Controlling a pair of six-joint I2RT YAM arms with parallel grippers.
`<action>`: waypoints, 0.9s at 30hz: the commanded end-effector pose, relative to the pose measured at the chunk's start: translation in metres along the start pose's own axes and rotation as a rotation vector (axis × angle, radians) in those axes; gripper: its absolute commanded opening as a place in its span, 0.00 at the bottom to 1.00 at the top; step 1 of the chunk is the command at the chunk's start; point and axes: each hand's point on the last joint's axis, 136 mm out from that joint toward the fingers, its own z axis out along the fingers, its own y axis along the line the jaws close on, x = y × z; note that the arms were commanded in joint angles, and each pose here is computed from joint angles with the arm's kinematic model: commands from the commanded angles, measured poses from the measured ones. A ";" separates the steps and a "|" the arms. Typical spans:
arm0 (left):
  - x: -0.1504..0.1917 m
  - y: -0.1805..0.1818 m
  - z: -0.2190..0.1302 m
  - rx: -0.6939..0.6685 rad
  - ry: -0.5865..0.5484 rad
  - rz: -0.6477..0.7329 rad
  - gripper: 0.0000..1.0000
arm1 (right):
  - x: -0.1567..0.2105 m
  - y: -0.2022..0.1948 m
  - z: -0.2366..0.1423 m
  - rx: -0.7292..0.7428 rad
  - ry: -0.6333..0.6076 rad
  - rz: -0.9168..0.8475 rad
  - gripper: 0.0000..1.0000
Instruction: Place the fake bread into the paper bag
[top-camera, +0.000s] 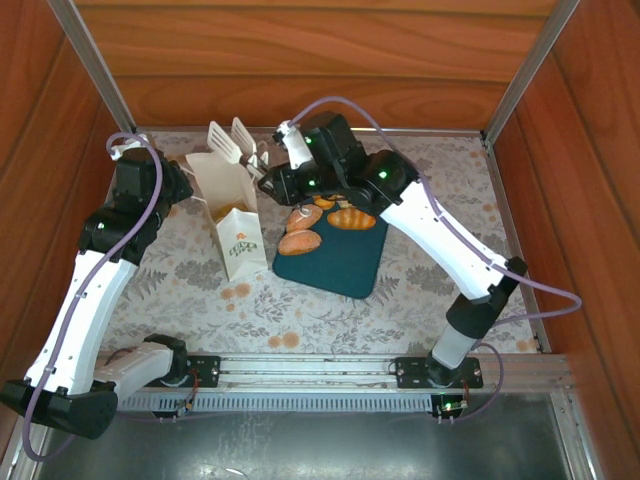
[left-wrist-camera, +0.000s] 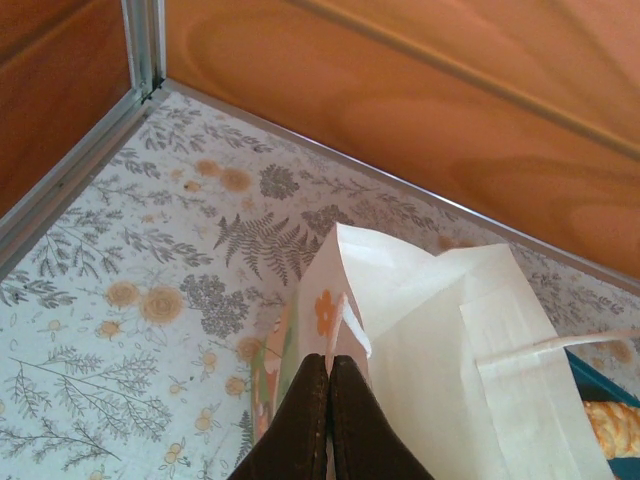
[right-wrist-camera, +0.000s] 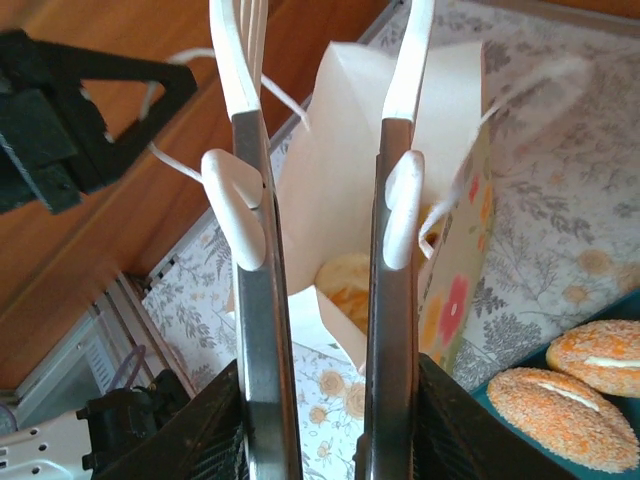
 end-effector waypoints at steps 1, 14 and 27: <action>-0.008 -0.004 -0.002 0.016 -0.018 -0.004 0.00 | -0.035 0.008 -0.059 0.016 -0.166 -0.021 0.41; -0.009 -0.005 -0.004 0.022 -0.021 -0.008 0.00 | 0.030 -0.087 -0.113 0.256 -0.173 0.162 0.39; -0.012 -0.006 -0.006 0.028 -0.026 -0.015 0.00 | 0.144 -0.199 -0.069 0.414 0.101 0.406 0.39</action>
